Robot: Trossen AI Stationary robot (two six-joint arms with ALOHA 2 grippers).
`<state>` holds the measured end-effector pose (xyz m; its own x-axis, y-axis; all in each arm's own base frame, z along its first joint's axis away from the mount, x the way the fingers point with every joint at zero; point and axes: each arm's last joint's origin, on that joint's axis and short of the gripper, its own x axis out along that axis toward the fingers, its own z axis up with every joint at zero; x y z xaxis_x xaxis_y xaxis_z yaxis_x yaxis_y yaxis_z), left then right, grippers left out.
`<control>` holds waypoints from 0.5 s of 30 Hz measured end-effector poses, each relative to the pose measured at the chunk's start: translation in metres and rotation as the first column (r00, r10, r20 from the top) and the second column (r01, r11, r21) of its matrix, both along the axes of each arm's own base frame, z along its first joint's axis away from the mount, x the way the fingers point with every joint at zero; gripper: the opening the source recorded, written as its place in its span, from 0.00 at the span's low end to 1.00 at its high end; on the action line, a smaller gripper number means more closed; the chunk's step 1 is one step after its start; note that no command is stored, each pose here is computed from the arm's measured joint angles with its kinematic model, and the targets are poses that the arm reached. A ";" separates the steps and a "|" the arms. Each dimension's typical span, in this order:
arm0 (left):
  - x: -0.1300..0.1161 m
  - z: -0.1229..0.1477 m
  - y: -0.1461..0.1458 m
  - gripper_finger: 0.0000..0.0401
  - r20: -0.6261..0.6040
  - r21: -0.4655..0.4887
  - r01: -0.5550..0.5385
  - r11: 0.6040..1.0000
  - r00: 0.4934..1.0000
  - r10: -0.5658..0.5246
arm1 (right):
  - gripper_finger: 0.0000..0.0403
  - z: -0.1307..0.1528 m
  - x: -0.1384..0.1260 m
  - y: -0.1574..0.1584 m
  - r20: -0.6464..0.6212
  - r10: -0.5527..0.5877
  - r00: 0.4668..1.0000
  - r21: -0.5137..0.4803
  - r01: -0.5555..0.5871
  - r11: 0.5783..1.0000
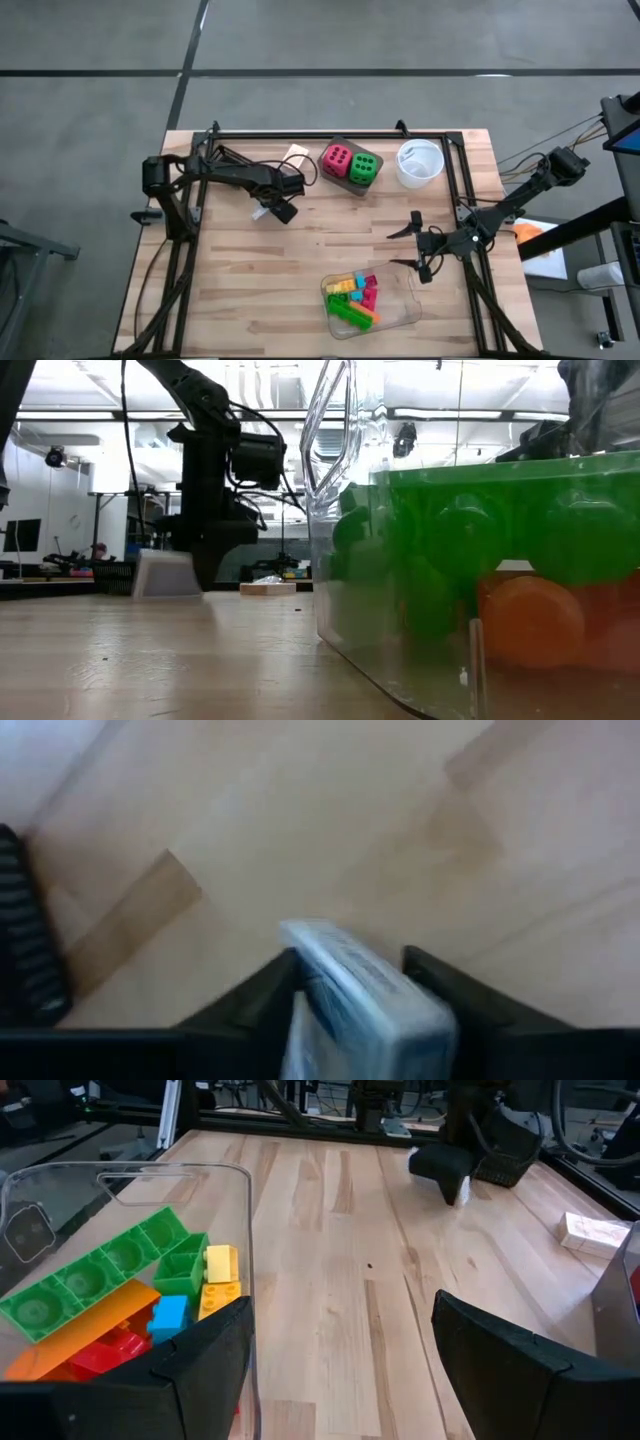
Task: Pick & Place Toys
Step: Put the blue deck of cards into the top left black bin
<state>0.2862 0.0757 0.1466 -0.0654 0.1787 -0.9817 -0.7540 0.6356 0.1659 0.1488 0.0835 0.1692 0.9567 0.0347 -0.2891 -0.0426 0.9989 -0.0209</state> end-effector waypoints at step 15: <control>-0.002 0.010 -0.007 0.15 0.085 -0.041 0.147 0.988 0.986 -0.143 | 0.75 -0.001 0.000 0.000 -0.005 -0.008 1.000 -0.004 0.008 1.000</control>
<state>0.2838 0.0688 0.1570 0.0387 0.1340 -0.9902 -0.6631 0.7448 0.0748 0.1487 0.0832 0.1686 0.9555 0.0260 -0.2939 -0.0349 0.9991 -0.0251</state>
